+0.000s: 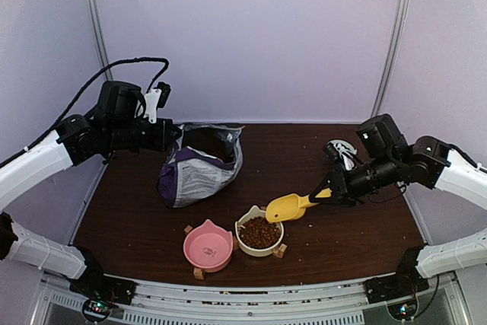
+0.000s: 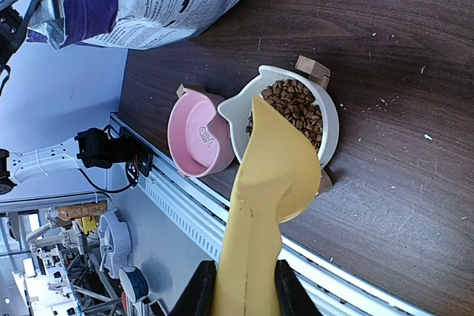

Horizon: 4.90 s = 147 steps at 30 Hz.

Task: Serve the pet food

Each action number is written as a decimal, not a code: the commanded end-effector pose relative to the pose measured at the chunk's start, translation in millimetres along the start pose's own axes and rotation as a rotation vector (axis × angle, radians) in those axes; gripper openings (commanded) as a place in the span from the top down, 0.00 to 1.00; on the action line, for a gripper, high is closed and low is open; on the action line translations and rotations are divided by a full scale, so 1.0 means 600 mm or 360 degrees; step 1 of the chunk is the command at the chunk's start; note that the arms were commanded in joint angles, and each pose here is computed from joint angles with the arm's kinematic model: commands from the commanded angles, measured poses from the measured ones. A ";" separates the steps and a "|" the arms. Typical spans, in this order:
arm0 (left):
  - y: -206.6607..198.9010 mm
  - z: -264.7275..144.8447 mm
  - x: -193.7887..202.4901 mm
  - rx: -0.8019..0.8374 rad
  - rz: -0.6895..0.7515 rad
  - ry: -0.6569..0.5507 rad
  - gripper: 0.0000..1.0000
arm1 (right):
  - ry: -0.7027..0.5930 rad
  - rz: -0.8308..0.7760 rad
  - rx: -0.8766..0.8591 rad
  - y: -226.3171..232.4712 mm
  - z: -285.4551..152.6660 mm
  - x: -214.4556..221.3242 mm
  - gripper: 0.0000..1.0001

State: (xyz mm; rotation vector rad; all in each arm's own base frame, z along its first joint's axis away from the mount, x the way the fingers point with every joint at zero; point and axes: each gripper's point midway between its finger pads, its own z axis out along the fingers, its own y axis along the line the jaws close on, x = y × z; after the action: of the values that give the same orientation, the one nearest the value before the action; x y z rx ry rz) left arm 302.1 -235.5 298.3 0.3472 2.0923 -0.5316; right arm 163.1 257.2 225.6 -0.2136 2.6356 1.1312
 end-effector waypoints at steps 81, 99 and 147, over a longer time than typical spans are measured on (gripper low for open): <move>-0.260 0.035 0.014 0.0662 0.0507 0.0079 1.00 | -0.0280 -0.0774 0.0684 0.053 0.126 -0.163 0.85; -0.261 0.060 0.047 0.0687 0.0427 0.0122 1.00 | 0.0132 -0.0673 -0.0098 0.129 0.303 -0.092 0.84; -0.188 0.030 0.019 0.0345 0.0349 0.0031 1.00 | -0.0356 0.0145 -0.1045 0.102 0.017 -0.112 0.83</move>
State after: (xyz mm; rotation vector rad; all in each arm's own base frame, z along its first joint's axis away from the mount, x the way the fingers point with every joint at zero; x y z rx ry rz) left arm 248.3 -343.2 283.6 0.7828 2.0588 -0.6142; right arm 217.6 318.3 256.8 -0.0879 2.1513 1.8025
